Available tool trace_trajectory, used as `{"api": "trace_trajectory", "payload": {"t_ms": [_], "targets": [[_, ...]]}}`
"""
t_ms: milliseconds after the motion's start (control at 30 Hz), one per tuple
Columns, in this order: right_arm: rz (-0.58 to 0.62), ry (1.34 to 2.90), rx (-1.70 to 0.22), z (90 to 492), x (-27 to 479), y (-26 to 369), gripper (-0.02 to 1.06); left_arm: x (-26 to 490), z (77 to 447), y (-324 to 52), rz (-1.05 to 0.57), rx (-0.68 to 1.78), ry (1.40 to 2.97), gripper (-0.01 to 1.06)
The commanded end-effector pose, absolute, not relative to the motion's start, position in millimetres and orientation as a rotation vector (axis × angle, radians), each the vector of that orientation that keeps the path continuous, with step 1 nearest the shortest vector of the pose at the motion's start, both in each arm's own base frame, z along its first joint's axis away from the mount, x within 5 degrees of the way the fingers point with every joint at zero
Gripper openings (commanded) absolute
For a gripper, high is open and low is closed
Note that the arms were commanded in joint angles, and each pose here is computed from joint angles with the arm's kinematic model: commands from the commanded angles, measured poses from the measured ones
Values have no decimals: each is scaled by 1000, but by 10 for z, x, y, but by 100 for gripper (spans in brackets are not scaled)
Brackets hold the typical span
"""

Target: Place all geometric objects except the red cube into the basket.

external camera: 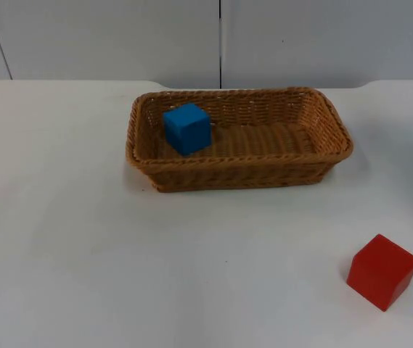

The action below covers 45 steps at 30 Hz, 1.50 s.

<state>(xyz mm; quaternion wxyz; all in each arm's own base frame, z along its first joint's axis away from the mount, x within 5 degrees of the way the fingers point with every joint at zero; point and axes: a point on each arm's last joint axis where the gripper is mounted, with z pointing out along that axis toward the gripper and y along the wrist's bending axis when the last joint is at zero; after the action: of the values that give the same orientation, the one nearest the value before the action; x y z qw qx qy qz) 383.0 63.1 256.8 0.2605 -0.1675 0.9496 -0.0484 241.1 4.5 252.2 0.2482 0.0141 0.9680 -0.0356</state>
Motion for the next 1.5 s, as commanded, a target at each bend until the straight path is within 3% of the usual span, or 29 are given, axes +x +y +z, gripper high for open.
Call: {"api": "trace_trajectory", "payload": {"t_ms": [0, 133, 200, 300, 600, 733, 1200, 1267, 1333, 1367, 1467], "targets": [[-135, 2546, -434, 2717, 3781, 595, 0, 2395, 2534, 46, -110, 17, 2627, 105], [-115, 2536, -423, 2759, 3761, 610, 0, 2395, 2534, 46, -110, 17, 2627, 105], [-22, 2516, -399, 2758, 3777, 709, 0, 2398, 2535, 47, -109, 16, 2624, 105], [6, 2505, -446, 2738, 3785, 865, 0, 2398, 2535, 43, -116, 11, 2624, 105], [97, 2521, -700, 2499, 4057, 1858, 0, 2405, 2540, 33, -135, -5, 2614, 105], [105, 2526, -746, 2302, 4243, 2113, 0, 2407, 2542, 34, -133, -2, 2611, 105], [115, 2526, -693, 1635, 4654, 2252, 2, 2413, 2544, 45, -111, 14, 2605, 105], [114, 2534, -695, 1537, 4668, 2259, 11, 2411, 2543, 45, -112, 14, 2607, 105], [112, 2539, -697, 1474, 4675, 2262, 28, 2411, 2543, 45, -112, 14, 2607, 105], [112, 2539, -697, 1474, 4675, 2262, 28, 2411, 2543, 45, -112, 14, 2607, 105], [114, 2543, -696, 1421, 4681, 2267, 58, 2412, 2543, 47, -107, 17, 2605, 105]]}}
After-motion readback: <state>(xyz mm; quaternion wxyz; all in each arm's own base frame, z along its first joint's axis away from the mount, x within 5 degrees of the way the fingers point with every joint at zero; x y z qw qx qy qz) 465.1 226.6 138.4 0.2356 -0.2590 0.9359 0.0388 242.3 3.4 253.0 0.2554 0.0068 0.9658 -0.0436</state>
